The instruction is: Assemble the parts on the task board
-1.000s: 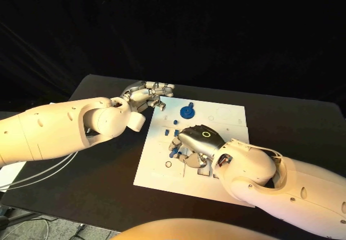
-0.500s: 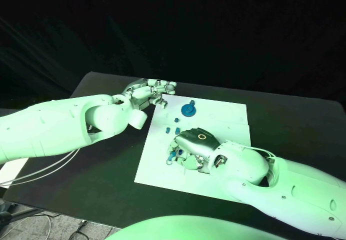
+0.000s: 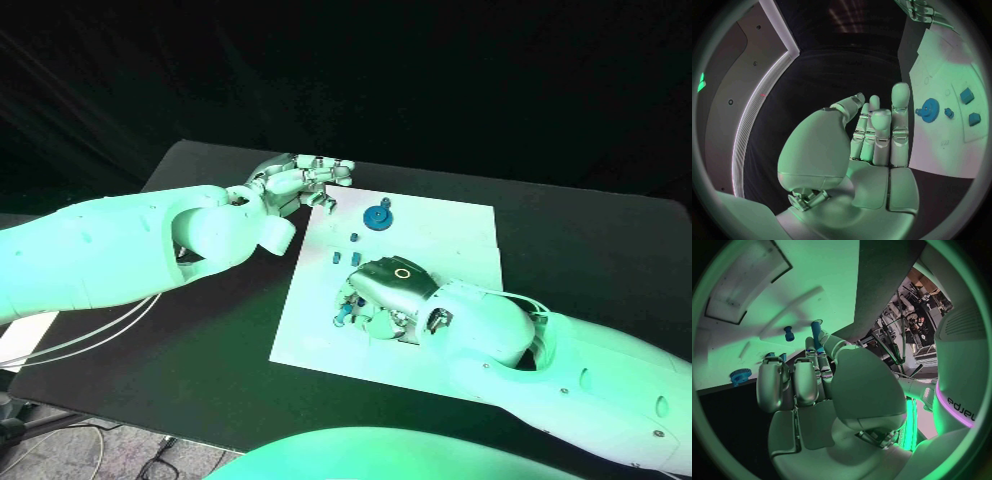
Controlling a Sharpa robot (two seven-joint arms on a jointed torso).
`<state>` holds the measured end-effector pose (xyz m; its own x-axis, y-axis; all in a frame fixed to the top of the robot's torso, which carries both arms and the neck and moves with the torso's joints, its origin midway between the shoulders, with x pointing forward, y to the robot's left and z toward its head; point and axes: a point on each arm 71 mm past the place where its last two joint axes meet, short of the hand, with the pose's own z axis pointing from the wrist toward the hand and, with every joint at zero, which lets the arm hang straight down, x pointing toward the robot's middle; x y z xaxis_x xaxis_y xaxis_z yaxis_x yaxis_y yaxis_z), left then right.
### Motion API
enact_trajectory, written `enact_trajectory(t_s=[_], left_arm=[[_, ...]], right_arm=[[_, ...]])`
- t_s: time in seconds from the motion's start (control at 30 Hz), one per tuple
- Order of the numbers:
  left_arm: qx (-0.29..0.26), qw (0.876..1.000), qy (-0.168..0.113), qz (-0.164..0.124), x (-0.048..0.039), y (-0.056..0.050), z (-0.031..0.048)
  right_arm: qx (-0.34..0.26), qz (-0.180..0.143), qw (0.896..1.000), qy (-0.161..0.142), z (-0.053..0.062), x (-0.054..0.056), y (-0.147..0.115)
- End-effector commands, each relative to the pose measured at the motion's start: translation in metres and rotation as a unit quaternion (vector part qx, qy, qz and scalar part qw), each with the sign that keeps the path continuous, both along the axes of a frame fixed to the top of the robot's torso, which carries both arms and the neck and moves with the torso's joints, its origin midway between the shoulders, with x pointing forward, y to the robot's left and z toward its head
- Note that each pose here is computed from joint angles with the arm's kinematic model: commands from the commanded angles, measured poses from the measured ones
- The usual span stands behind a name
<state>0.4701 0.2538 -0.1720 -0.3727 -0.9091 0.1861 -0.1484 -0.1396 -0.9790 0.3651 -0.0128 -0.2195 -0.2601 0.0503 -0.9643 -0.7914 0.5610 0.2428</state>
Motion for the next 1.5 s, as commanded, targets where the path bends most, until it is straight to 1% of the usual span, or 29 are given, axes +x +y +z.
enact_trajectory(t_s=[0.03, 0.63, 1.03, 1.17, 1.4, 1.5], left_arm=[[-0.005, 1.000, -0.004, -0.010, -0.0006, -0.003, 0.0011], [-0.004, 1.000, -0.003, -0.010, -0.0007, -0.003, 0.0010], [-0.004, 1.000, -0.003, -0.011, -0.0010, -0.003, 0.0012], [-0.004, 1.000, -0.003, -0.011, -0.0011, -0.003, 0.0012], [-0.004, 1.000, -0.002, -0.010, -0.0012, -0.002, 0.0012], [-0.004, 1.000, -0.002, -0.011, -0.0012, -0.002, 0.0012]], right_arm=[[-0.008, 0.009, 1.000, 0.003, -0.002, -0.001, 0.002], [-0.018, 0.010, 1.000, 0.007, -0.006, -0.001, 0.004], [-0.042, -0.001, 0.999, 0.010, -0.012, 0.001, 0.004], [-0.033, -0.002, 0.999, 0.010, -0.012, 0.001, 0.005], [-0.007, -0.005, 1.000, 0.003, -0.009, 0.001, 0.005], [0.018, -0.008, 1.000, -0.003, -0.006, 0.001, 0.002]])
